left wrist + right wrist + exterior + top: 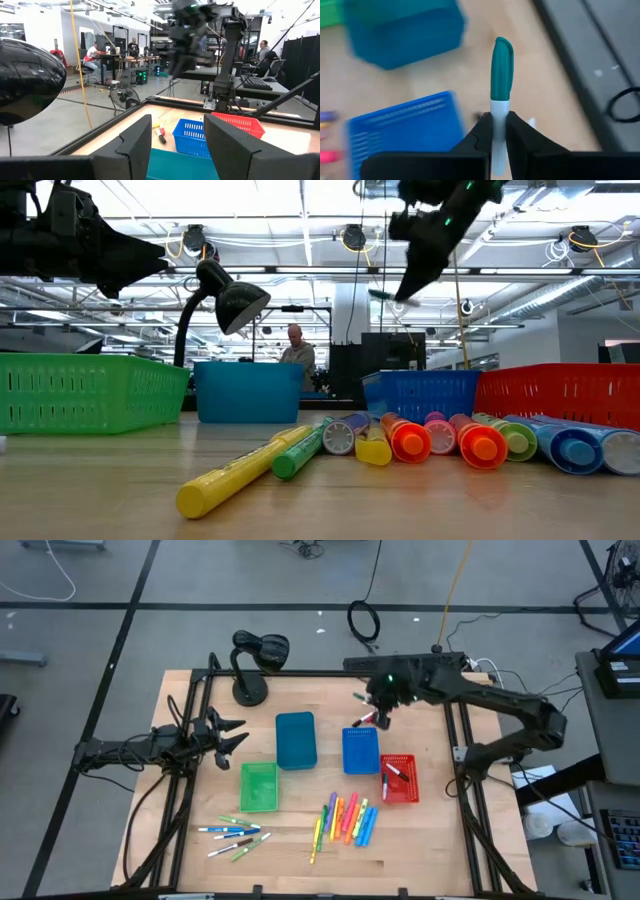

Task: Pick & Place Markers
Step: Put the green highlighter pen into the red bin

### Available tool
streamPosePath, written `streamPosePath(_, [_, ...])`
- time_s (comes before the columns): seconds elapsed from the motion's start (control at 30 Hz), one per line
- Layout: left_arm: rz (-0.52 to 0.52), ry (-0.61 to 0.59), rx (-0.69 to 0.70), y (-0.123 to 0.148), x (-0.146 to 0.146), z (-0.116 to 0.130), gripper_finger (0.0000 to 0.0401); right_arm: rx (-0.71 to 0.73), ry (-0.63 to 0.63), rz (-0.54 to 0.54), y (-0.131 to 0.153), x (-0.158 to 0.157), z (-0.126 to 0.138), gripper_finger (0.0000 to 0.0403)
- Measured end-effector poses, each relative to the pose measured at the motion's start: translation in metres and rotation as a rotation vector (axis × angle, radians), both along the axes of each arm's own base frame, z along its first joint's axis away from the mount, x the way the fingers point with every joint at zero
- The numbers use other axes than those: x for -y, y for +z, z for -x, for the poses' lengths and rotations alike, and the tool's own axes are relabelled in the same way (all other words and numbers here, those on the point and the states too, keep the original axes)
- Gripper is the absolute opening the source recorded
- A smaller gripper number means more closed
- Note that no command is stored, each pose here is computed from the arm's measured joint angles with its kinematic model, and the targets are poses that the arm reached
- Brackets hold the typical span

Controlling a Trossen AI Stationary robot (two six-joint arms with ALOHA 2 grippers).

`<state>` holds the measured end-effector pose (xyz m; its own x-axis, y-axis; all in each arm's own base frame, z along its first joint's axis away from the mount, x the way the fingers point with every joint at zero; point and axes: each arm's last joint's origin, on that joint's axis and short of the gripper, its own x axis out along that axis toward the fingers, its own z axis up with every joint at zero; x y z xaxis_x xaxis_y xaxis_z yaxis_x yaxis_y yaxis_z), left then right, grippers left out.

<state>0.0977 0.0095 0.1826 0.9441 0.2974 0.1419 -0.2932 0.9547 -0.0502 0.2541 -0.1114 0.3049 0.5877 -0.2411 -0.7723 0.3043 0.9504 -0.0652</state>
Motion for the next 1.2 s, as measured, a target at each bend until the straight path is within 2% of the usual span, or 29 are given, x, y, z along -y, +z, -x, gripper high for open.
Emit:
streamPosePath(0.1, [0.0, 0.0, 0.0, 0.0, 0.0, 0.0, 0.0184, -0.043, -0.057, -0.044, 0.004, -0.03, 0.005, 0.0017])
streamPosePath(0.23, [0.0, 0.0, 0.0, 0.0, 0.0, 0.0, 0.0184, -0.134, -0.202, -0.087, 0.0, -0.067, 0.015, 0.0017])
streamPosePath(0.33, [0.0, 0.0, 0.0, 0.0, 0.0, 0.0, 0.0184, -0.185, -0.294, -0.113, -0.017, -0.092, 0.025, 0.0017])
streamPosePath(0.53, [0.0, 0.0, 0.0, 0.0, 0.0, 0.0, 0.0184, -0.237, -0.391, -0.209, -0.059, -0.136, 0.049, 0.0017])
streamPosePath(0.67, [0.0, 0.0, 0.0, 0.0, 0.0, 0.0, 0.0184, -0.23, -0.413, -0.258, -0.077, -0.161, 0.063, 0.0017])
streamPosePath(0.83, [0.0, 0.0, 0.0, 0.0, 0.0, 0.0, 0.0184, -0.168, -0.376, -0.315, -0.088, -0.184, 0.067, 0.0017])
streamPosePath(1.03, [0.0, 0.0, 0.0, 0.0, 0.0, 0.0, 0.0184, -0.156, -0.366, -0.302, -0.103, -0.19, 0.073, 0.0021])
streamPosePath(1.2, [0.0, 0.0, 0.0, 0.0, 0.0, 0.0, 0.0184, -0.147, -0.362, -0.309, -0.107, -0.189, 0.073, 0.0058])
